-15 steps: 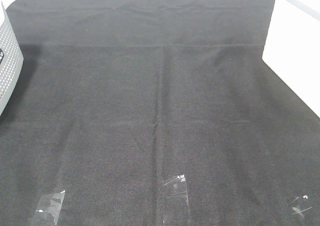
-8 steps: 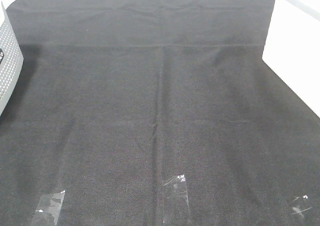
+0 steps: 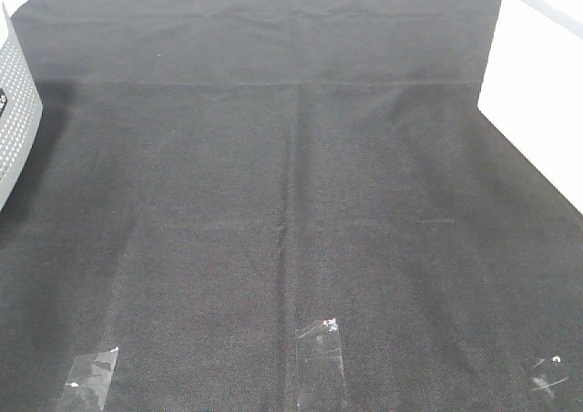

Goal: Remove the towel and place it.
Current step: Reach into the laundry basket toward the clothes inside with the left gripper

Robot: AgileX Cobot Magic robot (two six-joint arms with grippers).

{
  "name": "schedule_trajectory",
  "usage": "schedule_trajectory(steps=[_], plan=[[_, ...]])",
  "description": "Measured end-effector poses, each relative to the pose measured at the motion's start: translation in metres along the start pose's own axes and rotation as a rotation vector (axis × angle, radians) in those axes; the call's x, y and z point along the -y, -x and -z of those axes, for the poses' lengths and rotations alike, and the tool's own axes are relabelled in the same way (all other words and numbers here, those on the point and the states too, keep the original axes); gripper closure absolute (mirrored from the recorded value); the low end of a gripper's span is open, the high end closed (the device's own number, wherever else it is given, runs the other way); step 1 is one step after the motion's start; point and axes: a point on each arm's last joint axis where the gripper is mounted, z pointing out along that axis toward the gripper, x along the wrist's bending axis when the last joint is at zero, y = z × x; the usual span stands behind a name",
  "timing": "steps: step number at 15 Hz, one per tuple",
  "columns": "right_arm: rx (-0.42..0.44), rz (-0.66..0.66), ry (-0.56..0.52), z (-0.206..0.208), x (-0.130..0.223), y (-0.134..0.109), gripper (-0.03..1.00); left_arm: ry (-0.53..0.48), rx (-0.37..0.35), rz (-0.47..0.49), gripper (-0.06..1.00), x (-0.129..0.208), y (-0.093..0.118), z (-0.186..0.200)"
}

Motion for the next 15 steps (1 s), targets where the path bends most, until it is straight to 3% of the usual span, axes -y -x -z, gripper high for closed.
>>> schedule_trajectory(steps=[5, 8, 10, 11, 12, 13, 15], plan=[[0.0, 0.0, 0.0, 0.0, 0.0, 0.0, 0.18, -0.077, 0.008, -0.193, -0.05, -0.04, -0.021, -0.036], [0.0, 0.0, 0.0, 0.0, 0.0, 0.0, 0.18, -0.182, 0.029, -0.385, -0.05, -0.06, -0.034, -0.081], [0.0, 0.0, 0.0, 0.0, 0.0, 0.0, 0.18, -0.238, 0.014, -0.419, -0.05, -0.066, -0.041, -0.099], [0.0, 0.0, 0.0, 0.0, 0.0, 0.0, 0.18, -0.304, -0.002, -0.485, -0.05, -0.072, -0.049, -0.123], [0.0, 0.0, 0.0, 0.0, 0.0, 0.0, 0.18, -0.304, -0.002, -0.485, -0.05, -0.072, -0.049, -0.123], [0.0, 0.0, 0.0, 0.0, 0.0, 0.0, 0.18, -0.358, -0.033, -0.546, -0.05, -0.082, -0.059, -0.159], [0.0, 0.0, 0.0, 0.0, 0.0, 0.0, 0.18, -0.367, -0.043, -0.567, -0.05, -0.085, -0.062, -0.176]])
